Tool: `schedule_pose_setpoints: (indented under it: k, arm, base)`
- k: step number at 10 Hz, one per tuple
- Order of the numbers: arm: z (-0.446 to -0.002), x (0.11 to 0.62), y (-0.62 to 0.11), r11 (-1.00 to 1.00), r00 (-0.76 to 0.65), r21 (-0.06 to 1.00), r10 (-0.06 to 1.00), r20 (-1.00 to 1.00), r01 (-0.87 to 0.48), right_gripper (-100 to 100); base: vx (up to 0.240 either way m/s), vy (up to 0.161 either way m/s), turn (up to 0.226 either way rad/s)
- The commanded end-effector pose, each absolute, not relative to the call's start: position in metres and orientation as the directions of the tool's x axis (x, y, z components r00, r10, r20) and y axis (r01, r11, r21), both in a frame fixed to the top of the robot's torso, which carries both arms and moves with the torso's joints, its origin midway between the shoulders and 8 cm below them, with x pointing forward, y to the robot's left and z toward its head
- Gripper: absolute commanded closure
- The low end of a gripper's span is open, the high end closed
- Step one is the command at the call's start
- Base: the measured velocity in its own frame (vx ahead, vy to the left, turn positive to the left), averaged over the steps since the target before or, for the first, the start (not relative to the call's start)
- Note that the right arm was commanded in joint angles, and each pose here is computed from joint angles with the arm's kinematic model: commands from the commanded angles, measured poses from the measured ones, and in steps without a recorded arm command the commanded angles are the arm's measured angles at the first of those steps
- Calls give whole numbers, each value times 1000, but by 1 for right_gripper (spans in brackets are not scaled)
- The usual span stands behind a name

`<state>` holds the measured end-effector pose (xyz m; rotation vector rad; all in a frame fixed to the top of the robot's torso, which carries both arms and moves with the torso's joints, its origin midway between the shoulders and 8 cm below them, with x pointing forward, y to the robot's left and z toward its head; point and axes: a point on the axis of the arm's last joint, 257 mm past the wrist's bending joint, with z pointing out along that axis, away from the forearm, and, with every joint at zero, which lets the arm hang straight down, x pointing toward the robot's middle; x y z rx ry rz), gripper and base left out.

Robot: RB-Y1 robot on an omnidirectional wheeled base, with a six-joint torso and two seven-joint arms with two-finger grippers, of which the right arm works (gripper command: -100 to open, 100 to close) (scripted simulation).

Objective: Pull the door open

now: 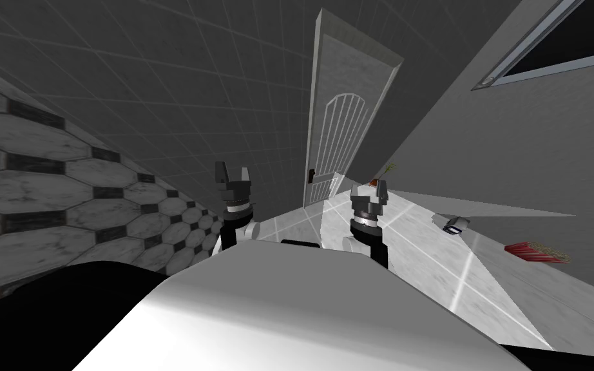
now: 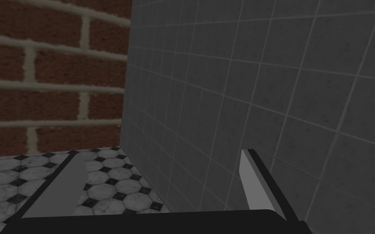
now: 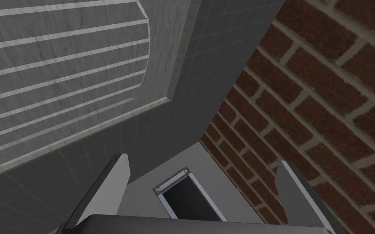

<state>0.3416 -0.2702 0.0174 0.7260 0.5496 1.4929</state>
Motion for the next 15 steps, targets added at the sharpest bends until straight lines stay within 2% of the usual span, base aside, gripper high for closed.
schedule_pose_setpoints:
  k: [1, 9, 15]
  arm:
    - [8, 349, -266, -14, 45, 744, 997, 58, -668, -100]
    - [-46, 386, -247, 246, 118, 791, 969, -218, -560, -100]
    - [-101, 416, -234, 492, 144, 742, 863, -484, -456, -100]
  base:
    - [67, -16, 33]
    - [108, -22, 48]
    - [98, -29, 54]
